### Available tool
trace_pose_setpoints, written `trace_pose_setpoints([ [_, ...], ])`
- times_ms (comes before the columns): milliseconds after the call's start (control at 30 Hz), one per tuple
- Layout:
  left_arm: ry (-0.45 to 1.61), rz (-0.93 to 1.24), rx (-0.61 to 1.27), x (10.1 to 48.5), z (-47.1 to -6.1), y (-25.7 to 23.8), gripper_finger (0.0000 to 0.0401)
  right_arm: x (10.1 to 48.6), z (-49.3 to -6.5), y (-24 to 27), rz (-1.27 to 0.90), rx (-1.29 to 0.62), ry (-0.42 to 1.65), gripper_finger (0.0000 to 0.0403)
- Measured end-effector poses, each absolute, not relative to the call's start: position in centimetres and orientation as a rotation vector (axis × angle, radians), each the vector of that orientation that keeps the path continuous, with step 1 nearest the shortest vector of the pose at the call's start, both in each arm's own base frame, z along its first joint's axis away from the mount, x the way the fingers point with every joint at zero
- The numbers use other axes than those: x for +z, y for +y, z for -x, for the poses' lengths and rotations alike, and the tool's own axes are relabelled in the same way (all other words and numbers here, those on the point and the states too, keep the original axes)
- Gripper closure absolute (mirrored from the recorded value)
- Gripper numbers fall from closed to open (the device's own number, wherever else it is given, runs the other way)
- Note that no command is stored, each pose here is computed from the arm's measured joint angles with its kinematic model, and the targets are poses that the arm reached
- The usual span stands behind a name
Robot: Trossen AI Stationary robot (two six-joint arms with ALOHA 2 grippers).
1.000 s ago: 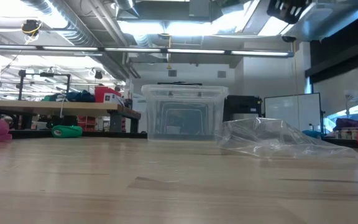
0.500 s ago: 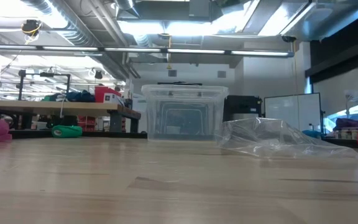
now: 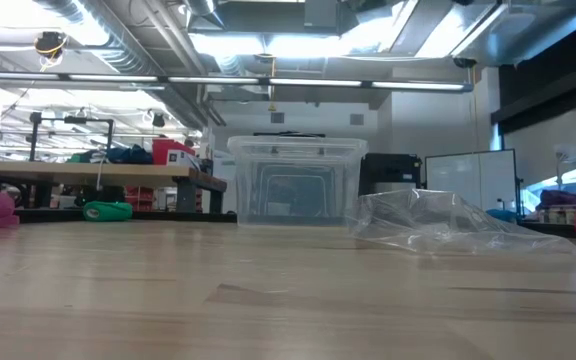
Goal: Roll bandage
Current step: Roll the green bandage
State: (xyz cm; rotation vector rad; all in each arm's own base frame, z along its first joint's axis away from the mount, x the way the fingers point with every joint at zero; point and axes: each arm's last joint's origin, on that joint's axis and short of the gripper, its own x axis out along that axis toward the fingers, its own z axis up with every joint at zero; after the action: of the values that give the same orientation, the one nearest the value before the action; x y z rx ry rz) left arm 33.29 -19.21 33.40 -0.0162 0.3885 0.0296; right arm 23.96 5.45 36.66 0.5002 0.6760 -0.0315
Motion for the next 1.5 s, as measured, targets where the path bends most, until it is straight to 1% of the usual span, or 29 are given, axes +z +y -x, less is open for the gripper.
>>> trace_pose_setpoints([
  [133,0.532,0.041,0.096,30.3,-34.0,-19.3,0.0391,36.8,-24.1,5.4,-0.517,-0.032,0.659,0.0187],
  [233,0.582,0.052,0.122,28.1,-35.0,-19.7,0.0391,37.1,-24.3,5.4,-0.513,-0.037,0.616,0.0187],
  [300,0.600,0.065,0.105,27.3,-35.4,-20.0,0.0391,37.2,-24.3,5.4,-0.503,-0.043,0.604,0.0187],
  [400,0.610,0.104,0.080,26.9,-35.5,-20.4,0.0391,36.8,-24.1,5.4,-0.486,-0.053,0.644,0.0187],
  [600,0.637,0.135,0.055,26.7,-34.7,-21.5,0.0391,35.6,-23.1,5.3,-0.467,-0.058,0.814,0.0187],
  [733,0.682,0.173,0.073,26.2,-34.1,-21.9,0.0391,35.1,-22.6,5.1,-0.435,-0.086,0.882,0.0187],
  [800,0.686,0.184,0.063,26.0,-34.1,-22.3,0.0391,34.8,-22.2,5.0,-0.383,-0.101,0.928,0.0187],
  [867,0.685,0.237,0.009,26.0,-34.2,-22.8,0.0391,34.4,-21.7,4.8,-0.304,-0.119,0.986,0.0187],
  [1033,0.643,0.410,-0.197,27.2,-34.8,-23.9,0.0391,32.2,-20.7,5.8,-0.135,-0.133,1.037,0.0187],
  [1100,0.577,0.415,-0.246,28.5,-34.7,-23.9,0.0391,30.9,-20.5,6.5,-0.100,-0.105,1.026,0.0187],
  [1200,0.431,0.370,-0.292,32.0,-34.2,-23.4,0.0391,28.6,-20.2,7.8,-0.063,-0.037,1.001,0.0187],
  [1333,0.264,0.242,-0.219,35.5,-33.3,-21.7,0.0391,26.3,-19.7,9.7,-0.059,0.046,0.895,0.0187],
  [1500,0.191,0.144,-0.110,37.5,-33.2,-19.1,0.0391,24.6,-19.6,12.3,-0.078,0.153,0.693,0.0187],
])
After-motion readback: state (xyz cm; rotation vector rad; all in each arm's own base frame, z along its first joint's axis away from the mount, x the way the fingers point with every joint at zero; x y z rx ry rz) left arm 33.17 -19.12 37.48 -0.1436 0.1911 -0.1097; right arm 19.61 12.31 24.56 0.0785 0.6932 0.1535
